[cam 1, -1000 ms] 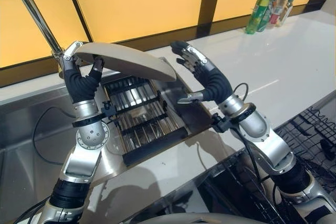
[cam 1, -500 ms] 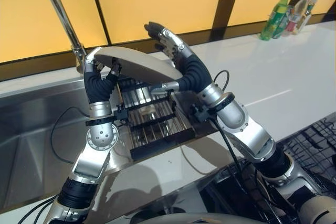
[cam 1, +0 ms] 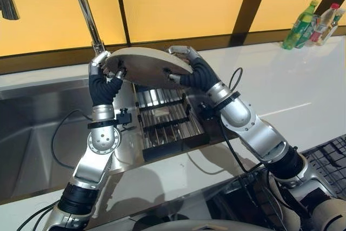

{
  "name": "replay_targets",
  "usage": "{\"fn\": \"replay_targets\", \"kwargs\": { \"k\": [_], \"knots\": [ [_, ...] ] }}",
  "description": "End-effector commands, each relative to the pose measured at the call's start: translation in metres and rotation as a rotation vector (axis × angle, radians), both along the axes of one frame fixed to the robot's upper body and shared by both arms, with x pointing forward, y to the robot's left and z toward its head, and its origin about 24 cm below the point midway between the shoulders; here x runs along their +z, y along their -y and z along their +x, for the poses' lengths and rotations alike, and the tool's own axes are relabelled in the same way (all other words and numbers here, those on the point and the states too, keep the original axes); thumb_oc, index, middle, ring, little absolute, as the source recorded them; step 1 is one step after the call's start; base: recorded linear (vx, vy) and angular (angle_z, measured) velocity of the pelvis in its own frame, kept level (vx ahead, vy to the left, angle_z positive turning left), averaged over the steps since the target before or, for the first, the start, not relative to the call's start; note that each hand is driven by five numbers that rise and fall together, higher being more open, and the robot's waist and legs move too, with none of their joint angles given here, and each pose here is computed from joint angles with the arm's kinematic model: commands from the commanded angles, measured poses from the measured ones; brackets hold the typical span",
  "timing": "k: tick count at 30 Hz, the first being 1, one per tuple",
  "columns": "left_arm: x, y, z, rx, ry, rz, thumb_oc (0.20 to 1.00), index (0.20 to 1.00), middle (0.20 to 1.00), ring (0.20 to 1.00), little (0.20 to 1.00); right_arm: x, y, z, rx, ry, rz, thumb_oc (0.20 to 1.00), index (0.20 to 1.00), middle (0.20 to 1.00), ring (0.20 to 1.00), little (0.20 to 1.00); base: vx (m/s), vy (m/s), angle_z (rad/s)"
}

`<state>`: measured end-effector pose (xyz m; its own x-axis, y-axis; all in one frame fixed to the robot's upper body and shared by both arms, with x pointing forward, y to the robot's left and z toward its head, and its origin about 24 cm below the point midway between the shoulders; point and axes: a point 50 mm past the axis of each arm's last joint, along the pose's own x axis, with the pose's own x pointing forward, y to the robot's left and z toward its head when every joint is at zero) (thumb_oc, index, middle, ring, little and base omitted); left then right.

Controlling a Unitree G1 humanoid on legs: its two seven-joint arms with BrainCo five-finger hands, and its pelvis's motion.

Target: Pick up plates and place into dishwasher.

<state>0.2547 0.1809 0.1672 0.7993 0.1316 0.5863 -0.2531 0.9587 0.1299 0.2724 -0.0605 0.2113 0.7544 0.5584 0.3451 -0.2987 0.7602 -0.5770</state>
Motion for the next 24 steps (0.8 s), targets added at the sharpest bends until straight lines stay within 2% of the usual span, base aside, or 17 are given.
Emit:
{"fn": "replay_targets", "kwargs": {
  "k": [1, 11, 17, 18, 19, 20, 22, 24],
  "knots": [
    [0.023, 0.007, -0.003, -0.044, 0.134, 0.046, 0.2, 0.2, 0.2, 0.2, 0.2, -0.002, 0.0, 0.004, 0.028, -0.032, -0.175, 0.2, 0.2, 0.2, 0.2, 0.2, 0.0, 0.0, 0.0],
    [0.066, 0.006, 0.019, 0.0, 0.123, 0.044, 0.2, 0.2, 0.2, 0.2, 0.2, 0.01, -0.024, 0.007, 0.067, -0.043, -0.191, 0.2, 0.2, 0.2, 0.2, 0.2, 0.0, 0.0, 0.0],
    [0.068, -0.002, 0.024, 0.059, 0.117, 0.022, 0.2, 0.2, 0.2, 0.2, 0.2, 0.008, -0.017, 0.007, 0.051, -0.019, -0.171, 0.2, 0.2, 0.2, 0.2, 0.2, -0.01, 0.0, -0.01],
    [0.066, -0.004, 0.025, 0.073, 0.116, 0.016, 0.416, 0.416, 0.416, 0.416, 0.416, 0.008, -0.015, 0.008, 0.04, -0.012, -0.164, 0.2, 0.2, 0.2, 0.2, 0.2, 0.0, 0.0, 0.0],
    [0.066, -0.006, 0.025, 0.093, 0.117, 0.015, 1.0, 1.0, 1.0, 1.0, 1.0, 0.008, -0.013, 0.009, 0.03, -0.006, -0.16, 0.2, 0.2, 0.2, 0.2, 0.2, 0.0, 0.0, 0.0],
    [0.06, -0.011, 0.031, 0.133, 0.049, -0.009, 1.0, 1.0, 1.0, 1.0, 1.0, 0.009, -0.009, 0.01, 0.005, 0.009, -0.147, 0.2, 0.2, 0.2, 0.2, 0.2, -0.03, -0.013, -0.02],
    [0.041, -0.01, 0.021, 0.188, 0.143, -0.042, 1.0, 1.0, 1.0, 1.0, 1.0, 0.006, 0.006, 0.011, -0.05, 0.043, -0.131, 0.2, 0.2, 0.2, 0.2, 0.2, -0.05, -0.031, -0.01],
    [0.025, -0.024, 0.004, 0.264, 0.193, -0.066, 1.0, 1.0, 1.0, 1.0, 1.0, 0.002, 0.033, 0.008, -0.125, 0.086, -0.123, 0.2, 0.2, 0.2, 0.2, 0.2, -0.06, -0.038, -0.02]
  ]
}}
